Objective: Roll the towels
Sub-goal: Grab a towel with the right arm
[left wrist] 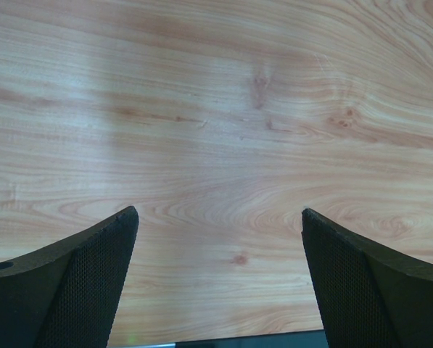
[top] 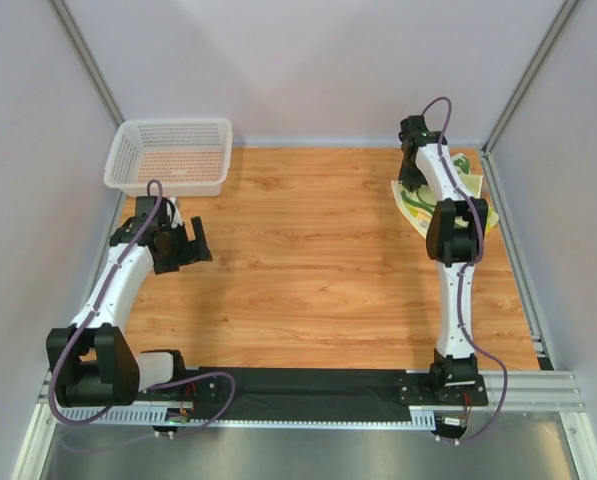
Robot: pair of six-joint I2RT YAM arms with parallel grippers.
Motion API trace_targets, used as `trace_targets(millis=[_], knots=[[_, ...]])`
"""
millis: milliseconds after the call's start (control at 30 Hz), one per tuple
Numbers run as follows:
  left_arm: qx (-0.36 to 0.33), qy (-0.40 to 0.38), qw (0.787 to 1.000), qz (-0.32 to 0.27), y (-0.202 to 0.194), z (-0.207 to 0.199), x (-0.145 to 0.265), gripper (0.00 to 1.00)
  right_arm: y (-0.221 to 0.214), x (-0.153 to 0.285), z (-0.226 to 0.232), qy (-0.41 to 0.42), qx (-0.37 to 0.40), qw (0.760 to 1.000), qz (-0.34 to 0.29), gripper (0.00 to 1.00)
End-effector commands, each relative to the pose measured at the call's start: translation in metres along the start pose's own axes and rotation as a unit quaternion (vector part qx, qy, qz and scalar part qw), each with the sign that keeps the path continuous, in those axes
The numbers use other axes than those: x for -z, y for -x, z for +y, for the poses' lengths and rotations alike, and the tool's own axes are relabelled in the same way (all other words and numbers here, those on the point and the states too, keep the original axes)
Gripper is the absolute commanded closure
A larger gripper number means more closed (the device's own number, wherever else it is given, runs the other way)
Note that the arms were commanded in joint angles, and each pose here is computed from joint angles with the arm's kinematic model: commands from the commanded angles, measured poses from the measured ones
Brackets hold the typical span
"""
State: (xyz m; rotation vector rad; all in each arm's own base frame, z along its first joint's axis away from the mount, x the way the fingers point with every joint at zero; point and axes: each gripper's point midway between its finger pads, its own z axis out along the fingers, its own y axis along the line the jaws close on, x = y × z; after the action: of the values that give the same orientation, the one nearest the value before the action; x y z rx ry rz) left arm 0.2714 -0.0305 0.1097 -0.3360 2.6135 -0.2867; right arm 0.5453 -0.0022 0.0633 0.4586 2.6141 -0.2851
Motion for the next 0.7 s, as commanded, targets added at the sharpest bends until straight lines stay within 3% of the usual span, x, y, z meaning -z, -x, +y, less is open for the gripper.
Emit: trace_targets(millis=[0,233,433,533,667], knots=[[-0.016,-0.010,1.000,-0.006,0.004,-0.005,0.001,0.00,0.028,0.040,-0.005,0.023,-0.011,0.999,-0.048,1.00],[-0.017,-0.013,1.000,-0.007,0.004,-0.006,0.001,0.00,0.046,0.116,-0.006,0.080,-0.031,0.992,-0.095,1.00],[-0.018,-0.018,1.000,-0.007,0.005,-0.008,0.000,0.00,0.028,0.226,0.042,0.224,-0.008,0.968,-0.113,1.00],[-0.019,-0.016,1.000,-0.014,0.006,-0.007,0.003,0.00,-0.007,0.299,0.089,0.348,0.031,0.930,-0.118,1.00],[-0.021,-0.009,0.999,-0.025,0.009,-0.005,0.007,0.00,-0.083,0.373,0.154,0.503,0.099,0.857,-0.046,1.00]])
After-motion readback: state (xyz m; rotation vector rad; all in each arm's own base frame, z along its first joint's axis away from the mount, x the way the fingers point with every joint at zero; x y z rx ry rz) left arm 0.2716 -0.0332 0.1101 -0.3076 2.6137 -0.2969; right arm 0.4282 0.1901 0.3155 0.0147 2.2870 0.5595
